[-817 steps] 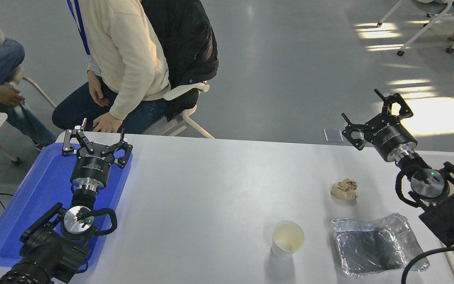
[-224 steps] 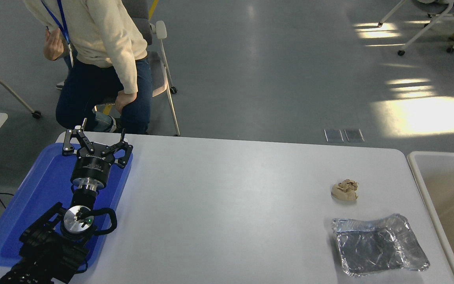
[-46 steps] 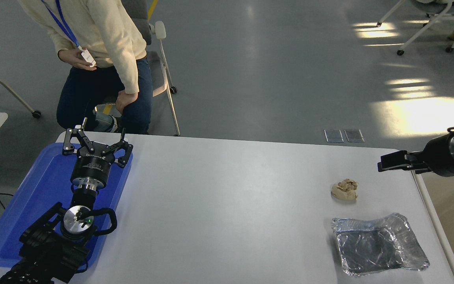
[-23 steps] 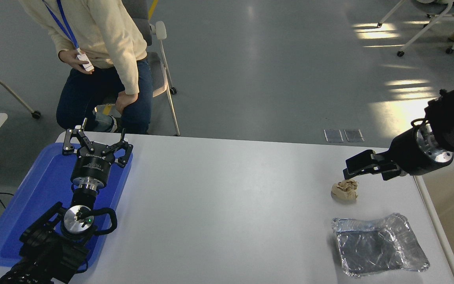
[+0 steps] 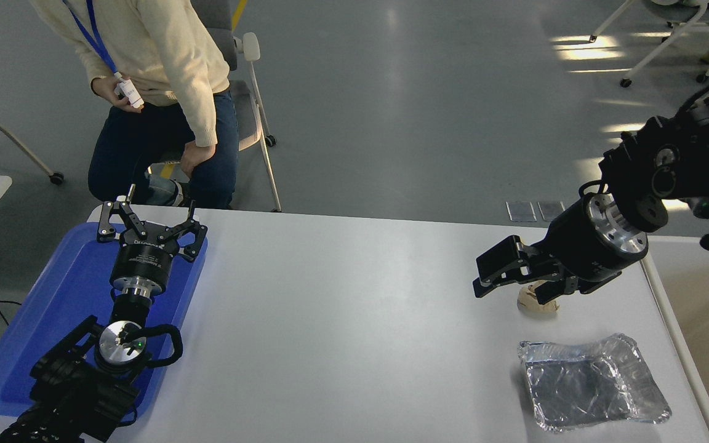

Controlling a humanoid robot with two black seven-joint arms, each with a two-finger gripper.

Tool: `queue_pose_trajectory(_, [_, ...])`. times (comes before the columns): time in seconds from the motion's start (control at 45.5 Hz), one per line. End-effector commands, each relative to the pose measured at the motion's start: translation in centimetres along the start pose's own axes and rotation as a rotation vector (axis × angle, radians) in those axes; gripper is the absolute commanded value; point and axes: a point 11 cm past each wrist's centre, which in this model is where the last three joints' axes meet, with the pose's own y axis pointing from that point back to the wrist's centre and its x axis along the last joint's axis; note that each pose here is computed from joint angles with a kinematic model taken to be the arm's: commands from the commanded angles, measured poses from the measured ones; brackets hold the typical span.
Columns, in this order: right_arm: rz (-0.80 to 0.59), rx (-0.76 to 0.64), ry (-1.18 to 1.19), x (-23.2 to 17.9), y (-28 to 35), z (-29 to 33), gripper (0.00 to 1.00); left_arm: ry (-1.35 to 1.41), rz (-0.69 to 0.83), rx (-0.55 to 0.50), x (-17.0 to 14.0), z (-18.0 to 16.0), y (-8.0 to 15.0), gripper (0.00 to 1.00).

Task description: Pick up paper cup place in dustbin

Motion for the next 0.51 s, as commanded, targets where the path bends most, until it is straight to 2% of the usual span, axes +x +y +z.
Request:
queue_pose_trajectory(0.0, [-0.021, -0.022, 0.036, 0.3, -0.5, -1.9, 1.00, 0.001, 0.000, -0.001, 0.0, 0.0, 0.0, 1.00])
queue_pose_trajectory(0.308, [-0.015, -0.103, 0.010, 0.5, -0.7, 0.8, 1.00, 0.000, -0.001, 0.001, 0.0, 0.0, 0.0, 1.00])
queue_pose_trajectory(0.484, [-0.027, -0.209, 0.008, 0.3, -0.1, 3.4, 1.00, 0.000, -0.001, 0.001, 0.0, 0.0, 0.0, 1.00])
